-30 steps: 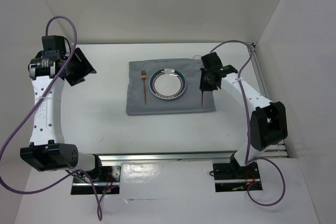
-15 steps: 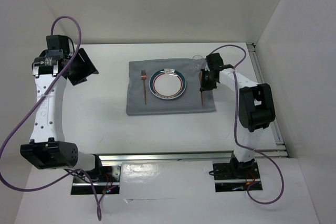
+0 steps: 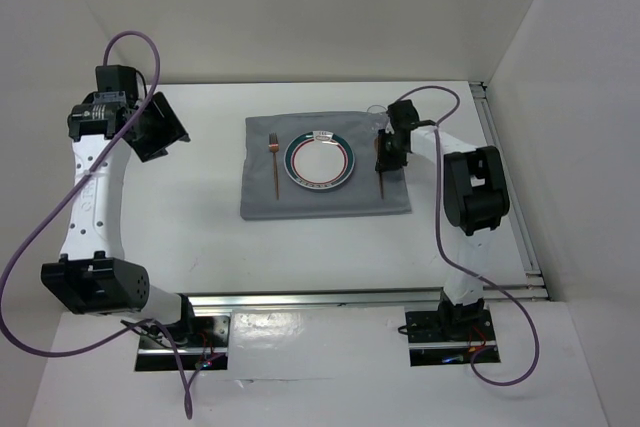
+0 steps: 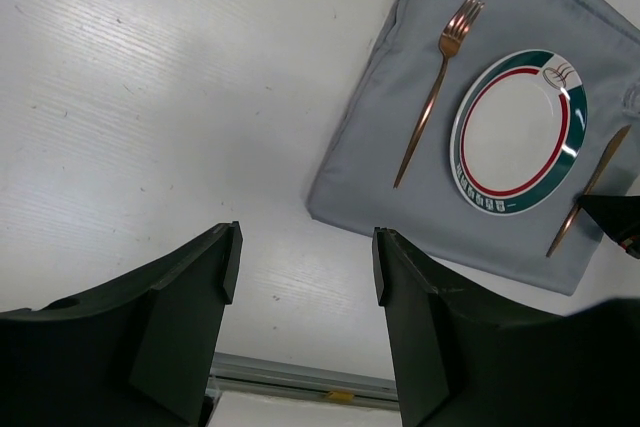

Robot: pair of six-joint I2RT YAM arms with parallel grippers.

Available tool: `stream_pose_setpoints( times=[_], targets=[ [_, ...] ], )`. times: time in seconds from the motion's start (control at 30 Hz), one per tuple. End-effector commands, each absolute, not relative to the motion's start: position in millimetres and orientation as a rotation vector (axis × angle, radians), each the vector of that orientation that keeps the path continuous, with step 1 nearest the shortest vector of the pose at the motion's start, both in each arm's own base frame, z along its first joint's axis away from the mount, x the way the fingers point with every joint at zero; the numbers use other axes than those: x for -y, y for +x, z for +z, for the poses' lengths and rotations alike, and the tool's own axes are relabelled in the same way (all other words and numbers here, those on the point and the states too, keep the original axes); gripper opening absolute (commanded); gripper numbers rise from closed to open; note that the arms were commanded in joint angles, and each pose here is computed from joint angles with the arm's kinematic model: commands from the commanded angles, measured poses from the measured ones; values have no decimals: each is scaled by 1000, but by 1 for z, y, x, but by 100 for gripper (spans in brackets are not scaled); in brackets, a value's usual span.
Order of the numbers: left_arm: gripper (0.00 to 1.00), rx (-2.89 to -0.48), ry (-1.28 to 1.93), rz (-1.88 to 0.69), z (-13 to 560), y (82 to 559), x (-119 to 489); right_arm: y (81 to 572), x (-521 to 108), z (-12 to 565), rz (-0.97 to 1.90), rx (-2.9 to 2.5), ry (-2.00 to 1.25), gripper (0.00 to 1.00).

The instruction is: Set the dinner table for one person

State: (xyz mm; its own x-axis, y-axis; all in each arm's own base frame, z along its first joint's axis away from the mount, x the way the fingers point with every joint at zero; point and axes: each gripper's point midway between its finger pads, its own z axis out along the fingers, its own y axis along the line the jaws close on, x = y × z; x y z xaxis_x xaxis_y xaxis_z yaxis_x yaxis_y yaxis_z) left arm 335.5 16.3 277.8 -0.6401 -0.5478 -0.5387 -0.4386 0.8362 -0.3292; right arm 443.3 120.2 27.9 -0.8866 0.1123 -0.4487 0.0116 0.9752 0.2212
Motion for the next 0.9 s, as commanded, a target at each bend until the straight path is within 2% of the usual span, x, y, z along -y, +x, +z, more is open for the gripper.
stream_pose_setpoints(
  times=[0.0,0.03,0.13,0.17,0.23,0.27,0.33,0.37,0.47,0.63,0.87],
  targets=[
    [72,-2339,-684,-218,284,344,-17,467,-126,49,293,-2566,87,37],
    [72,-2339,-684,-218,284,344,-17,469,-124,56,285,-2550,90,55],
    [72,-2335,-665,-236,288,342,-12,466,-128,84,296,-2512,112,68],
    [72,-2323,-661,-238,289,345,-12,468,-129,98,308,-2489,129,76],
    [70,-2315,-647,-275,289,343,0,465,-128,132,328,-2433,140,83],
    [70,-2319,-635,-280,287,344,3,463,-126,143,322,-2413,165,92],
    [70,-2309,-639,-293,288,344,12,456,-117,167,289,-2375,214,100],
    [70,-2317,-620,-300,288,344,25,449,-107,191,281,-2323,247,100],
    [70,-2300,-540,-379,300,347,67,422,-66,215,219,-2266,420,100],
    [71,-2311,-415,-454,305,342,121,374,-2,217,114,-2233,659,100],
    [73,-2335,-267,-516,307,336,169,339,19,227,68,-2168,698,100]
  ],
)
